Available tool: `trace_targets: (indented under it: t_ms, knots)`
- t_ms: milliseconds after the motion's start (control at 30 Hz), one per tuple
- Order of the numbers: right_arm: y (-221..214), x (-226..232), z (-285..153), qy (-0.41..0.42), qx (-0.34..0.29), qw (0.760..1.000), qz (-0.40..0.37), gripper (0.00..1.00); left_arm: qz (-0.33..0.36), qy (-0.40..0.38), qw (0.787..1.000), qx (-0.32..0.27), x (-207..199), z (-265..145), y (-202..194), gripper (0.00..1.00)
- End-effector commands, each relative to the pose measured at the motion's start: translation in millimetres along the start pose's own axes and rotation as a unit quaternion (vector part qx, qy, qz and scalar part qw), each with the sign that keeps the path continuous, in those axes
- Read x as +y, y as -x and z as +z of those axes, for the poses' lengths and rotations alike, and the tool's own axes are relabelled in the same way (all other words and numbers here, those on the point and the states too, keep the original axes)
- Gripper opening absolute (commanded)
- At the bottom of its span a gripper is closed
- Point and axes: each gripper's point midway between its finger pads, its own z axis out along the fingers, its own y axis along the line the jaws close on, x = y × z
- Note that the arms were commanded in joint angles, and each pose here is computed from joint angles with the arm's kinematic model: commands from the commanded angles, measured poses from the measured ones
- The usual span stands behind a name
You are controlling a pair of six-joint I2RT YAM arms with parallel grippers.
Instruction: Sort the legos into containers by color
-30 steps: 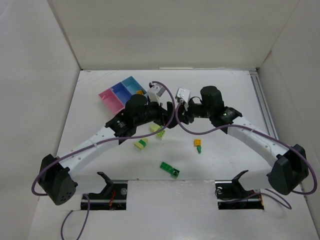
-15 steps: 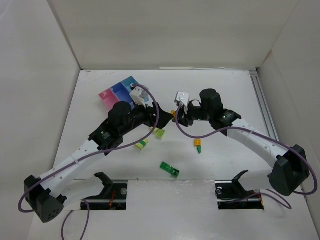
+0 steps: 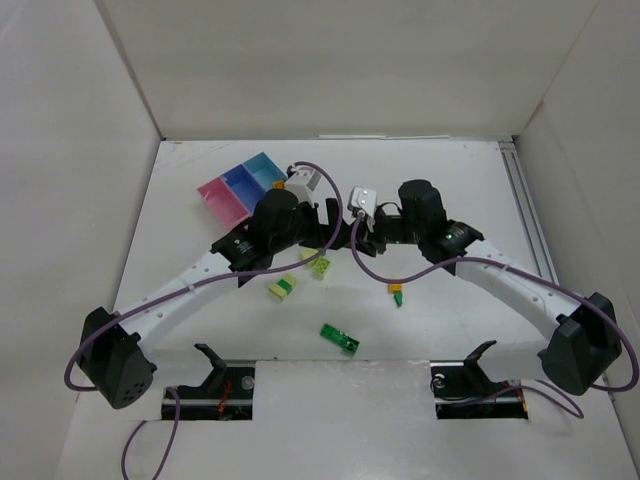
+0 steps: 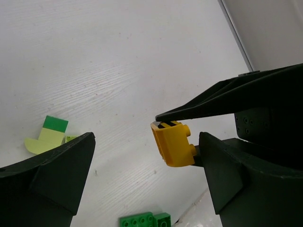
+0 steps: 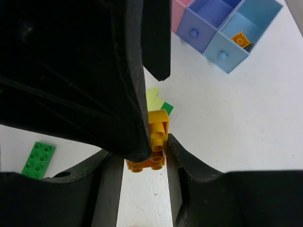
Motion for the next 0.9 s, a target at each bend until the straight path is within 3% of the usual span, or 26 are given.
trace_targets:
  t_ms: [0,200,367,667,833,867]
  knots:
    - [23.2,1.8,-3.5,0.001,-0.032,0.999,-0.031,0.23,-0.002,-0.036,0.998,-0.045,-24.2,-8.1,34.2,0.88]
    - [40.1,-9.8,-3.1,-0.044,-0.031,0.998,-0.042,0.23,0.001,-0.042,0.999,-0.012,-22.2,4.5,17.9,0.84]
    - [49.7,-17.4,-3.4,-0.069,-0.04,0.996,-0.042,0.24,0.001,-0.039,0.999,-0.006,-22.8,7.8,19.4,0.72]
    - [51.5,-33.0,-3.3,-0.118,-0.04,0.992,-0.019,0.26,0.005,-0.08,0.996,0.027,-35.8,10.6,7.9,0.35]
    - [57.1,-44.0,-6.1,-0.148,-0.049,0.988,-0.014,0.26,0.012,-0.103,0.994,0.04,-44.8,10.8,1.3,0.25]
    - [57.1,-43.6,-6.0,-0.148,-0.05,0.988,-0.009,0.26,0.012,-0.103,0.994,0.04,-44.8,10.8,1.3,0.18]
